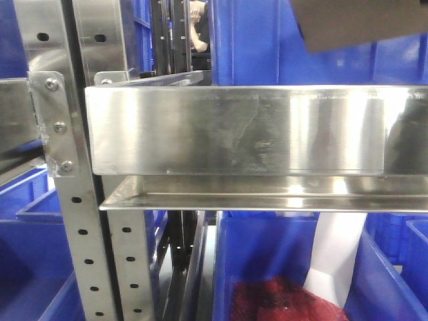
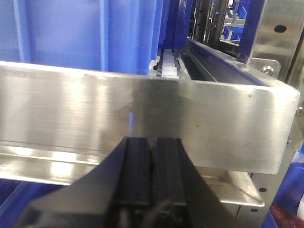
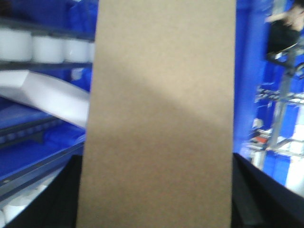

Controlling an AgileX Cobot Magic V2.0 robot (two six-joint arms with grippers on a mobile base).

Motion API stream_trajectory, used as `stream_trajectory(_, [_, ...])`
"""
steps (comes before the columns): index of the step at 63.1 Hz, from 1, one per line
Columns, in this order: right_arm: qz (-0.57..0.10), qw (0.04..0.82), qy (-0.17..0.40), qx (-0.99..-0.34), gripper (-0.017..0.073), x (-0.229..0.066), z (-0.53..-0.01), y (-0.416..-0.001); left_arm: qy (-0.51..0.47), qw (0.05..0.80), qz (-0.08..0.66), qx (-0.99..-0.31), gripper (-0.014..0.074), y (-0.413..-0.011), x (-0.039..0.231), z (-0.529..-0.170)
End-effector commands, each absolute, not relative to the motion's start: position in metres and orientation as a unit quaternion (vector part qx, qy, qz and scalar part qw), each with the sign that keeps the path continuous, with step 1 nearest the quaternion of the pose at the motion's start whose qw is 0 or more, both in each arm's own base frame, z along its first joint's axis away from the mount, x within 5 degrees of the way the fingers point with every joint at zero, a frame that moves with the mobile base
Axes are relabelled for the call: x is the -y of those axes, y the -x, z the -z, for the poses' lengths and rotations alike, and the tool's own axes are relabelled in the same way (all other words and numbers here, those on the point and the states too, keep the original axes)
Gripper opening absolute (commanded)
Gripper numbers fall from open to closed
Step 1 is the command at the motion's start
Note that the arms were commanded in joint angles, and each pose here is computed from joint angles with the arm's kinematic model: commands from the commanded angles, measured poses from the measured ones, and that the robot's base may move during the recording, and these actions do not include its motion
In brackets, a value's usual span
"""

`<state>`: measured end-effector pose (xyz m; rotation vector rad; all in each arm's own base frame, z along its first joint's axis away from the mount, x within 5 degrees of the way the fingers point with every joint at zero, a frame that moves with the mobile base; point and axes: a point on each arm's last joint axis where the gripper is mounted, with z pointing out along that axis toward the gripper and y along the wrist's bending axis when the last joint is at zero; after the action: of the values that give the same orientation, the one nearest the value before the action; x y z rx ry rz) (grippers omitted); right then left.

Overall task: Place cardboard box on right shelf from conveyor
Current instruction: 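Extend the right gripper over the shelf rollers and lower the box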

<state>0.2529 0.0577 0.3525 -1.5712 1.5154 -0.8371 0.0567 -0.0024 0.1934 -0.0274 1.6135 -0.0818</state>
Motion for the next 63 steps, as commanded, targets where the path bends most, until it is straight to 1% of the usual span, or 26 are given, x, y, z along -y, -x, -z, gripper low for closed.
stream_trajectory(1, [0.355, 0.433, 0.603, -0.569, 0.0163, -0.058, -0.369, -0.26, 0.016, 0.726, 0.041, -0.687, -0.0119, -0.056, 0.002, -0.203])
stream_trajectory(15, [0.327, 0.426, 0.606, -0.586, 0.0163, -0.065, -0.35, -0.278, 0.016, 0.726, 0.041, -0.687, -0.0119, -0.056, 0.002, -0.203])
stream_trajectory(20, [0.313, 0.443, 0.59, -0.598, 0.0168, -0.066, -0.35, -0.279, 0.016, 0.726, 0.041, -0.687, -0.0119, -0.056, 0.002, -0.203])
stream_trajectory(23, [0.299, 0.455, 0.573, -0.612, 0.019, -0.067, -0.35, -0.28, 0.016, 0.726, 0.041, -0.687, -0.0119, -0.056, 0.002, -0.203])
stream_trajectory(24, [0.295, 0.459, 0.567, -0.617, 0.0205, -0.067, -0.351, -0.279, 0.016, 0.726, 0.041, -0.687, -0.0119, -0.056, 0.002, -0.203])
stream_trajectory(28, [0.277, 0.472, 0.542, -0.637, 0.0332, -0.067, -0.351, -0.279, 0.016, 0.726, 0.041, -0.687, -0.0119, -0.056, 0.002, -0.203])
stream_trajectory(32, [0.262, 0.482, 0.522, -0.653, 0.0519, -0.067, -0.351, -0.279, 0.016, 0.726, 0.041, -0.687, -0.0119, -0.056, 0.002, -0.203])
stream_trajectory(33, [0.26, 0.484, 0.518, -0.656, 0.0595, -0.068, -0.351, -0.28, 0.016, 0.726, 0.041, -0.687, -0.0119, -0.056, 0.002, -0.203])
stream_trajectory(34, [0.258, 0.485, 0.516, -0.658, 0.0645, -0.068, -0.351, -0.28, 0.016, 0.726, 0.041, -0.687, -0.0119, -0.056, 0.002, -0.203])
stream_trajectory(35, [0.257, 0.485, 0.514, -0.659, 0.0657, -0.067, -0.351, -0.279, 0.016, 0.726, 0.041, -0.687, -0.0119, -0.056, 0.002, -0.203])
stream_trajectory(39, [0.256, 0.48, 0.515, -0.662, 0.0625, -0.067, -0.351, -0.279, 0.016, 0.726, 0.041, -0.687, -0.0119, -0.056, 0.002, -0.203])
stream_trajectory(53, [0.261, 0.487, 0.51, -0.659, 0.0626, -0.064, -0.359, -0.271, 0.016, 0.726, 0.041, -0.687, -0.0119, -0.056, 0.002, -0.203])
stream_trajectory(63, [0.26, 0.5, 0.495, -0.661, 0.0626, -0.06, -0.374, -0.254, 0.016, 0.726, 0.041, -0.687, -0.0119, -0.056, 0.002, -0.203])
